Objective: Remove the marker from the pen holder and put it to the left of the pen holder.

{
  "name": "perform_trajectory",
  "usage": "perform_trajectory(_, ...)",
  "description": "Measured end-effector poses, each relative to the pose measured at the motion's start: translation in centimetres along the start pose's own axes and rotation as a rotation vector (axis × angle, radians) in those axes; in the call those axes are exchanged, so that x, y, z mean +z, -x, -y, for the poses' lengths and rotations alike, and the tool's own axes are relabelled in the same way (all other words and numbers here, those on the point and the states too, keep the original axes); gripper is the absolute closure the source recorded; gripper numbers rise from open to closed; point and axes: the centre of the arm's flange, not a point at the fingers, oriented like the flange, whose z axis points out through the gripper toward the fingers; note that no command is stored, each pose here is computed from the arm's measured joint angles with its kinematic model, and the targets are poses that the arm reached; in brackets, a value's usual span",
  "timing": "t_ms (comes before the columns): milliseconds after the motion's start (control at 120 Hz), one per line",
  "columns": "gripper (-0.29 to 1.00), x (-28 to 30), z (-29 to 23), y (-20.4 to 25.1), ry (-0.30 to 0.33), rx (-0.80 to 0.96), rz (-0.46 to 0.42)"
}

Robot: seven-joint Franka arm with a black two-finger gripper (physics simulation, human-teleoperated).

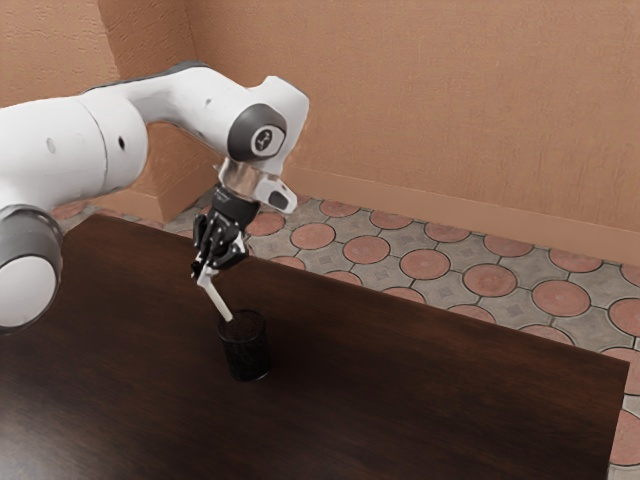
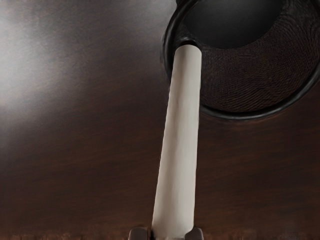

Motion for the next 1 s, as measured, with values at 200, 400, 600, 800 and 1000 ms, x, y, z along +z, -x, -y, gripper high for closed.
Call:
perform_trajectory(200,0.79,-2.0,8.3,5.9,0.054,-0.085,-0.07)
perform_trajectory(400,0.79,5.3,13.1,2.8,0.277,0.008,-0.276)
perform_trajectory(600,0.79,6.0,15.6,1.3,0.361,0.109,-0.567)
perform_trajectory(800,0.79,9.8,19.0,0.7,0.381,0.176,-0.692)
perform_trajectory(1000,0.79,11.7,19.8,0.0,0.358,0.268,-0.743)
